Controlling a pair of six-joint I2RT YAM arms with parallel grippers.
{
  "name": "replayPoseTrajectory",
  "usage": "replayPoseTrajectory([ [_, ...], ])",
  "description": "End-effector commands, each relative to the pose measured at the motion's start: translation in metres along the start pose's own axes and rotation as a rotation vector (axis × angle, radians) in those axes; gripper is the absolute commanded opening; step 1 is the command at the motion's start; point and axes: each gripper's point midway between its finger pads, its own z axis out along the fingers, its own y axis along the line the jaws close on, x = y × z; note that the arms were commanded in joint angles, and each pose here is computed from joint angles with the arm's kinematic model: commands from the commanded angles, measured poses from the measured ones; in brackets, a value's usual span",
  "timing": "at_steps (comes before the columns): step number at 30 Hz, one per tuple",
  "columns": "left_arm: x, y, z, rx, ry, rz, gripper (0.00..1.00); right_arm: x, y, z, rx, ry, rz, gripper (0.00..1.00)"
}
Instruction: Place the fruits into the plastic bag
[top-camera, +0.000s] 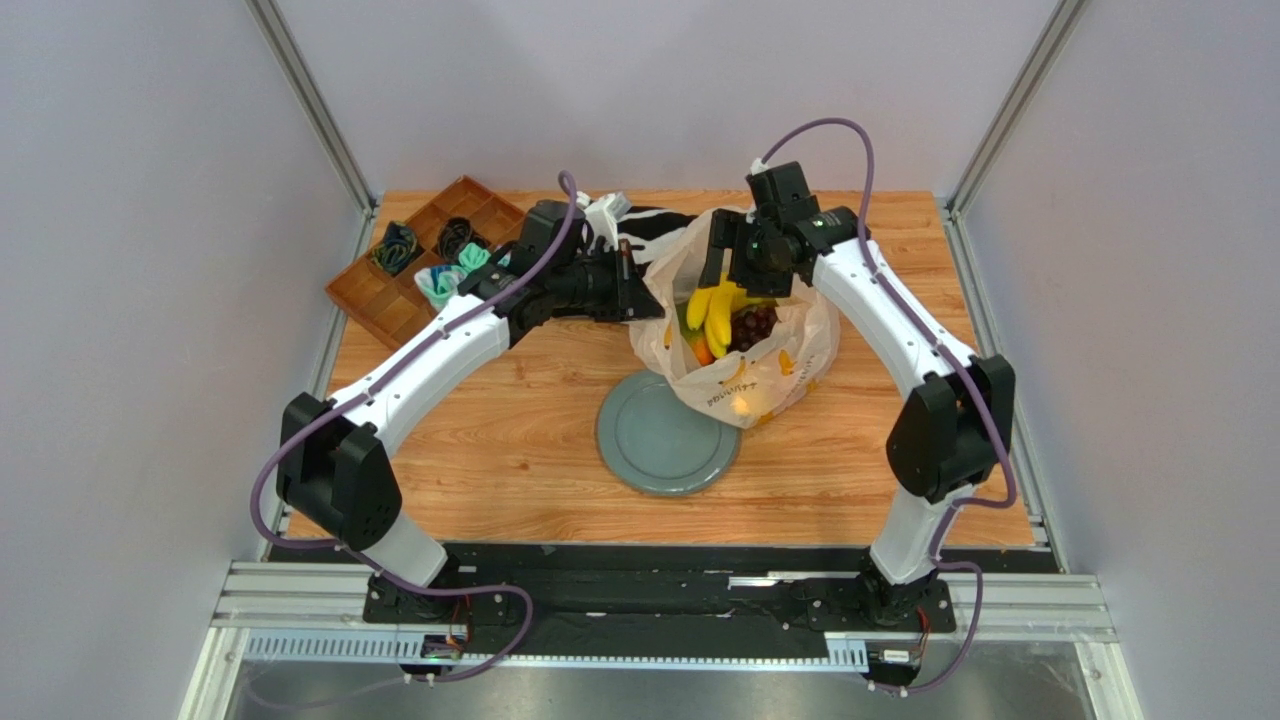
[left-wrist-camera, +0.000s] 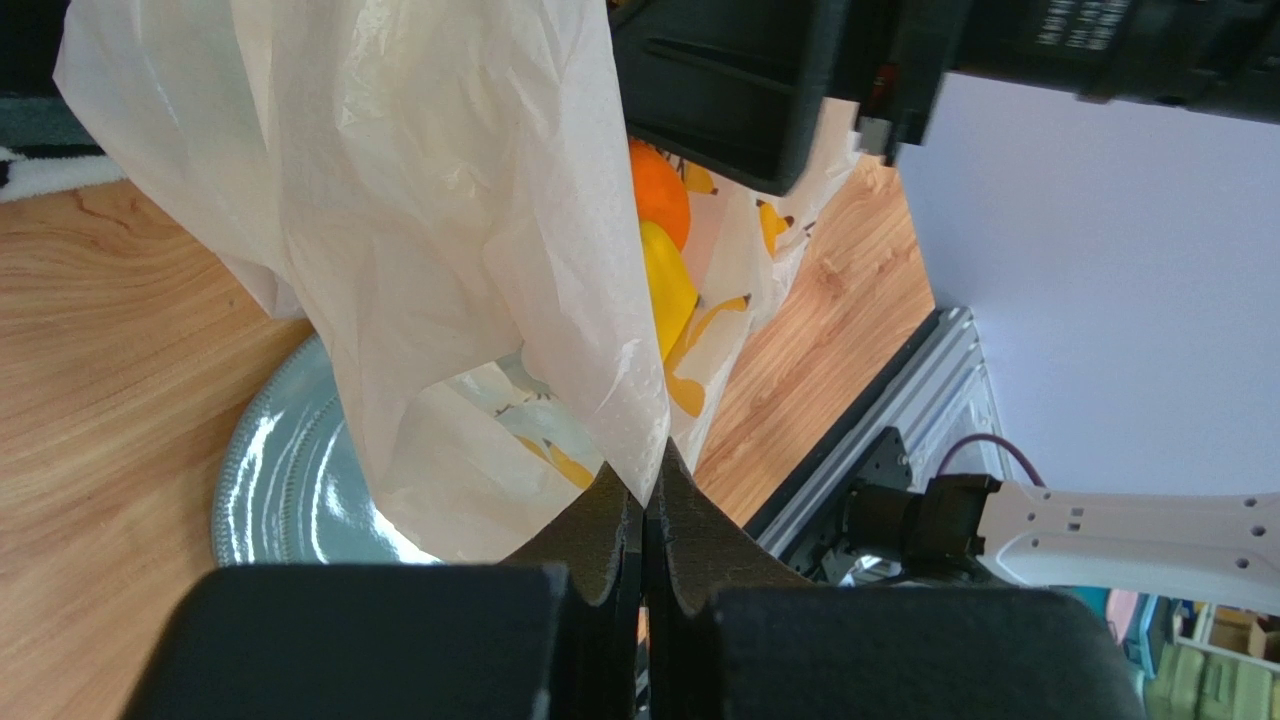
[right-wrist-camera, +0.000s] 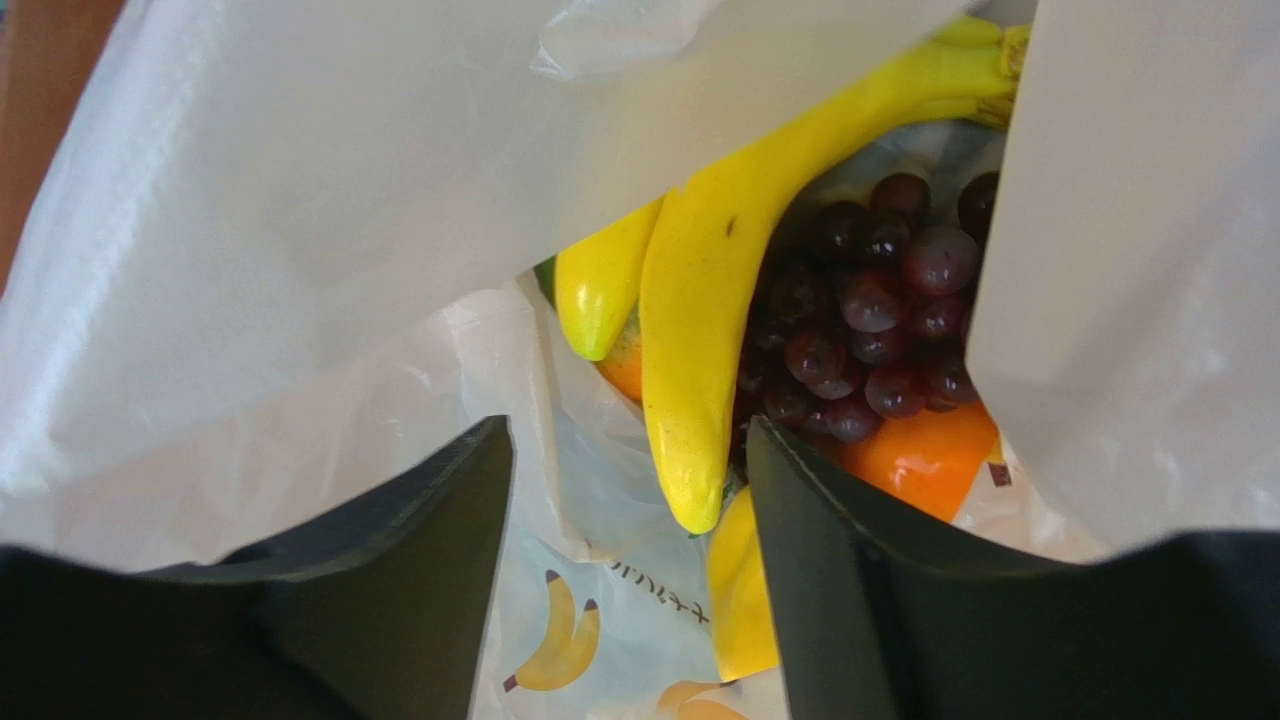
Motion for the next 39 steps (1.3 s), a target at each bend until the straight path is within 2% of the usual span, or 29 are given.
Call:
replayPoseTrajectory([
  [1, -0.016, -0.014, -0.002, 0.035, -0.04, 0.023, 0.0, -0.039, 0.04, -0.092, -0.189, -0.24, -0.124, 0.81],
  [5, -0.018, -0.015, 0.0, 0.041, -0.042, 0.018, 0.0, -0.022, 0.02, -0.109, -0.119, -0.254, -0.176, 0.79],
  [9, -0.017, -0.014, 0.002, 0.041, -0.037, 0.014, 0.0, 0.015, -0.02, -0.094, 0.061, -0.133, -0.227, 0.72],
  [13, -0.018, -0.016, 0.002, 0.05, -0.037, 0.016, 0.0, 0.032, -0.031, -0.085, 0.206, -0.1, -0.344, 0.69],
  [22, -0.017, -0.018, -0.003, 0.052, -0.045, 0.019, 0.0, 0.026, -0.046, -0.047, 0.511, -0.07, -0.519, 0.68],
  [29, -0.015, -0.019, -0.007, 0.056, -0.054, 0.013, 0.0, -0.002, -0.071, -0.023, 0.775, -0.109, -0.611, 0.7],
  [35, -0.015, -0.021, -0.009, 0.063, -0.056, 0.011, 0.0, -0.003, -0.09, 0.0, 0.902, -0.084, -0.665, 0.71],
  [39, -0.015, -0.021, -0.01, 0.059, -0.055, 0.016, 0.0, -0.008, -0.107, 0.001, 0.979, -0.091, -0.657, 0.71],
])
